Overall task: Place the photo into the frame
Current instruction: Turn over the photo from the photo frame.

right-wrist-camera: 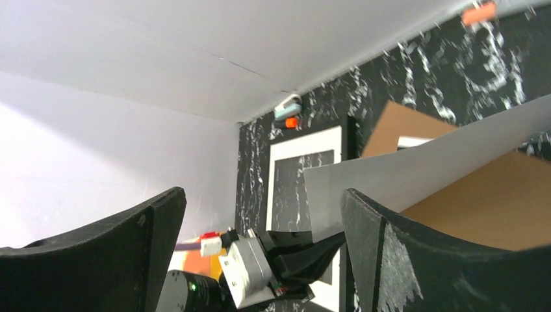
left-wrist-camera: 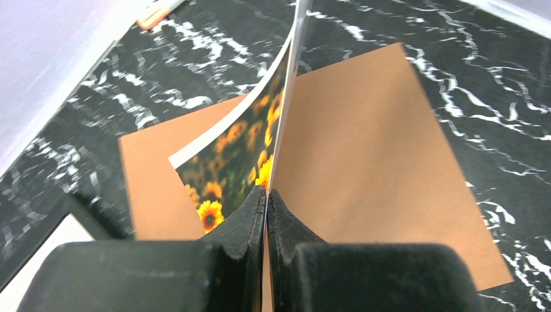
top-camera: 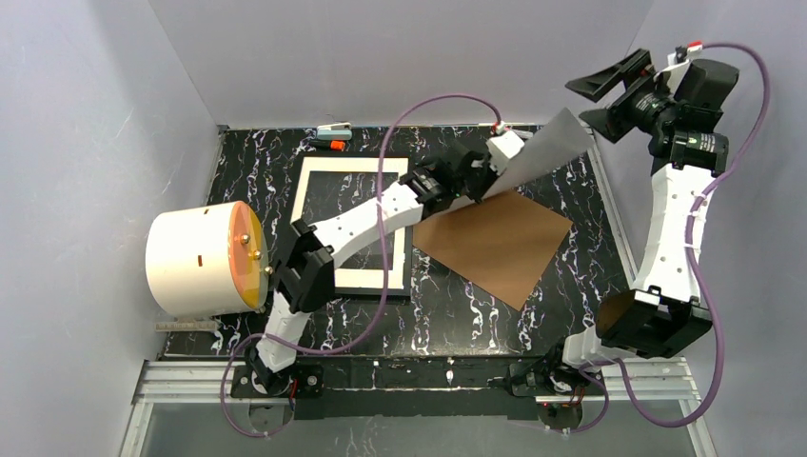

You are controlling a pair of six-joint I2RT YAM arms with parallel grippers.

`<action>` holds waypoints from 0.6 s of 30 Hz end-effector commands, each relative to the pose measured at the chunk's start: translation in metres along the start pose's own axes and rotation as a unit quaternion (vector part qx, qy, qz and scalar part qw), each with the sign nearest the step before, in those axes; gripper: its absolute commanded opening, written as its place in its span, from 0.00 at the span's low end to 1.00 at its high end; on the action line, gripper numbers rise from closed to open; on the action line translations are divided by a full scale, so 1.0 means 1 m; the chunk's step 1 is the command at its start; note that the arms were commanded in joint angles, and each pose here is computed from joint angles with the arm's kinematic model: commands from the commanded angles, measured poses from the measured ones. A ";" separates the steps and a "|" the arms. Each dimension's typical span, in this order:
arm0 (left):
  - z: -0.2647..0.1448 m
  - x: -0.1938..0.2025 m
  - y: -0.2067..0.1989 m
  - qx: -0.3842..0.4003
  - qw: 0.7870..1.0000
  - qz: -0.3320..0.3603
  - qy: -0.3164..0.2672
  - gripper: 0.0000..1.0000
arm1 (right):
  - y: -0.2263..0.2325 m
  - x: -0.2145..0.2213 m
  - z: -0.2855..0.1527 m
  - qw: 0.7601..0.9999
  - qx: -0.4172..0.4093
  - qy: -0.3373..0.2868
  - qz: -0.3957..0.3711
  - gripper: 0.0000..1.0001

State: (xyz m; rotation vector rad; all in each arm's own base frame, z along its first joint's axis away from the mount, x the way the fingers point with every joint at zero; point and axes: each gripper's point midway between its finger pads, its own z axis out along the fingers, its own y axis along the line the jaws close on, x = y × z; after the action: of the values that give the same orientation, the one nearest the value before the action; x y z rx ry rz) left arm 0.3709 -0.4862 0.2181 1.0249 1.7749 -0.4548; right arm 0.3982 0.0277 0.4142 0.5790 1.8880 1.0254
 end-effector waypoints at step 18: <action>-0.248 -0.164 0.168 -0.109 0.958 -0.154 -0.216 0.00 | 0.062 0.019 0.030 0.936 -0.296 -0.109 -0.155 0.99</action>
State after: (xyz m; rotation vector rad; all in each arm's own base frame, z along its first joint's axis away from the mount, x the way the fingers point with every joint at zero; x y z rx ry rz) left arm 0.4079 -0.3183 0.4467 0.5816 1.6168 -0.4829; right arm 0.4182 0.0716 0.4055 0.2330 1.6075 1.1583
